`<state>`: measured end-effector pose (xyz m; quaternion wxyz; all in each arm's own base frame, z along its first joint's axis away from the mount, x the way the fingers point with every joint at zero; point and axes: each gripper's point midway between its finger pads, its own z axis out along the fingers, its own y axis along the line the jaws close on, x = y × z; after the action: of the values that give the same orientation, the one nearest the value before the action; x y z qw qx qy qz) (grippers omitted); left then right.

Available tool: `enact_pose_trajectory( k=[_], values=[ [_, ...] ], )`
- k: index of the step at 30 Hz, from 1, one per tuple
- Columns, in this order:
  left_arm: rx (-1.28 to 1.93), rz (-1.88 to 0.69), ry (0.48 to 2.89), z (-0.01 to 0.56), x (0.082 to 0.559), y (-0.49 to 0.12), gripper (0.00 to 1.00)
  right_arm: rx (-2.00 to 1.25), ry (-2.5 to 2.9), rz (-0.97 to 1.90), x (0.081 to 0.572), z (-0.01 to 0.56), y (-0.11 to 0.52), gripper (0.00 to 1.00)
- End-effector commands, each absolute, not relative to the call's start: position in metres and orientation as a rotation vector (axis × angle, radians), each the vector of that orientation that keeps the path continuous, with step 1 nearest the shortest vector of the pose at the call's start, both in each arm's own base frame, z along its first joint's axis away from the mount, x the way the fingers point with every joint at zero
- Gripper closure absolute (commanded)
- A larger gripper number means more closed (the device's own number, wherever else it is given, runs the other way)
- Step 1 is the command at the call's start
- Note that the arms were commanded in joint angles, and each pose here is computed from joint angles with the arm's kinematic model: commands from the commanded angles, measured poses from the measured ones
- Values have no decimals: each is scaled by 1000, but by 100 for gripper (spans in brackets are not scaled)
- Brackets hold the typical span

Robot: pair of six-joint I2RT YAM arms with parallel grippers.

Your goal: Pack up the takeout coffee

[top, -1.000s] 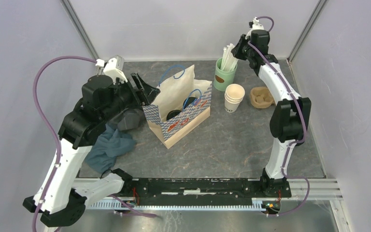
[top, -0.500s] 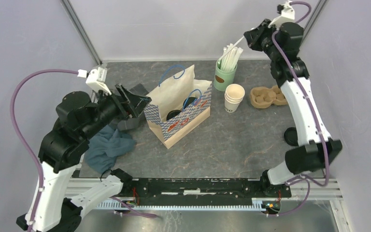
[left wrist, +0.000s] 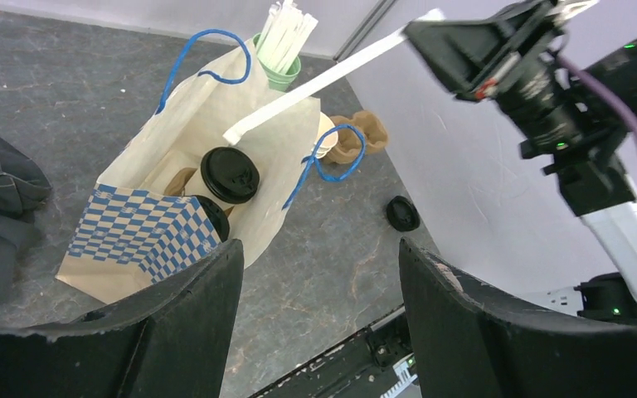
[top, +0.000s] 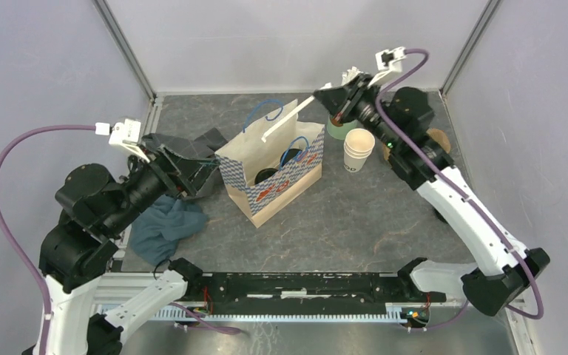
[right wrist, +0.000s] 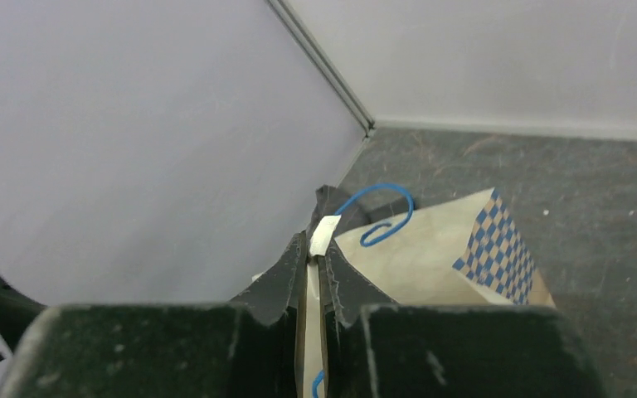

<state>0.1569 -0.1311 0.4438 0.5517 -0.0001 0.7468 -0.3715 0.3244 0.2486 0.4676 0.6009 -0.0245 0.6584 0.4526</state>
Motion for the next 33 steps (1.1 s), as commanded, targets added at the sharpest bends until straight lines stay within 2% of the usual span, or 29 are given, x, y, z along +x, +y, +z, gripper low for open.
enact_pose_trajectory(
  k=[1,5,8,9,12,14,18,20,22,33],
  values=[
    [-4,-928,1758,447,147,-132,25,11,1508,1050,332,453,274,90],
    [-19,-940,1752,448,145,-131,25,28,1569,1049,339,418,320,89],
    [-28,-948,1747,450,143,-130,26,-7,1711,1125,337,393,352,78],
    [-30,-949,1746,450,142,-129,26,-15,1785,1079,337,381,352,70],
    [-39,-944,1741,450,141,-127,26,-18,1834,885,343,377,317,42],
    [-42,-938,1741,449,140,-125,26,-25,1832,787,351,382,282,34],
    [-28,-890,1737,452,143,-121,24,-52,1797,619,356,416,207,28],
    [-19,-864,1731,456,145,-118,23,-80,1758,508,343,445,175,18],
    [-10,-843,1723,460,147,-117,22,-95,1727,394,326,469,146,2],
    [5,-844,1538,529,154,-114,10,-99,1499,412,208,526,84,2]
  ],
)
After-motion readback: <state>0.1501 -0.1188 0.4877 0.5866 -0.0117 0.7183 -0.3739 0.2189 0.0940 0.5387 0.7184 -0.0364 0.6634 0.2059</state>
